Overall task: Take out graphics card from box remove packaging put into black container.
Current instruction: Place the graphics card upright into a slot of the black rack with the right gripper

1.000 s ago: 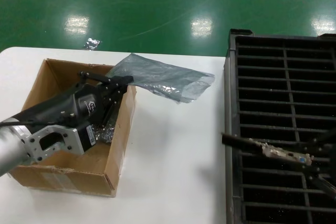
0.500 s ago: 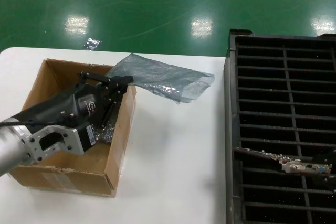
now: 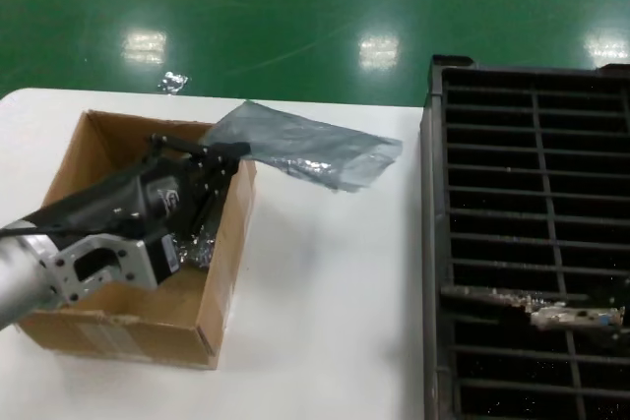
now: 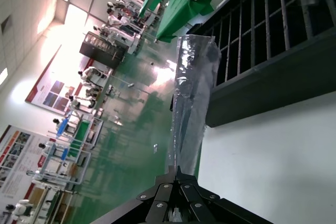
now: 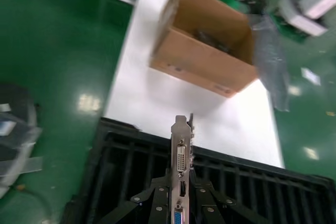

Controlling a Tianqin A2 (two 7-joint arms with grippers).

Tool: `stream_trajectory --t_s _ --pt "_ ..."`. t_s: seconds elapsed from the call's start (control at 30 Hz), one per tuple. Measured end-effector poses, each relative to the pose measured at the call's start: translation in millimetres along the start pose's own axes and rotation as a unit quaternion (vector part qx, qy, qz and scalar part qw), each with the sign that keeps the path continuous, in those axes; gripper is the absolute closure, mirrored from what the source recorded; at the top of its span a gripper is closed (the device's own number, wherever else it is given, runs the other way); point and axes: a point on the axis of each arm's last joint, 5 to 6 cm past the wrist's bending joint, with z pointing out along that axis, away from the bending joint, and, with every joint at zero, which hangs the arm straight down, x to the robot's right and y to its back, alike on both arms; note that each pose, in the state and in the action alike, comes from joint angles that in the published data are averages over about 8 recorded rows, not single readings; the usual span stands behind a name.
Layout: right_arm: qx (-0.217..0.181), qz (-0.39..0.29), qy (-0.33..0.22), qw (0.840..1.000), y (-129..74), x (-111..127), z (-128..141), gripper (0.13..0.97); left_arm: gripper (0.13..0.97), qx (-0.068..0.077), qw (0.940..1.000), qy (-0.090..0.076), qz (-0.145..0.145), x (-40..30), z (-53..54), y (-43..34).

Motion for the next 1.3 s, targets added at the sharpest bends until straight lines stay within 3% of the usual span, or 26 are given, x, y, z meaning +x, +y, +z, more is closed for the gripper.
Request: stream_trajectory --t_s 0.53,0.97,1.3 --pt "0.011 0.056 -0.124 0.991 -9 49 -6 0.910 0.958 0.000 1.0000 0.000 0.000 0.0 0.0 0.0" --pt "-0.016 0.137 -0.145 0.980 10 53 13 0.910 0.958 0.000 1.0000 0.000 0.000 0.0 0.0 0.0" --pt "-0.065 0.144 -0.157 0.975 24 53 19 0.910 0.958 0.000 1.0000 0.000 0.000 0.0 0.0 0.0"
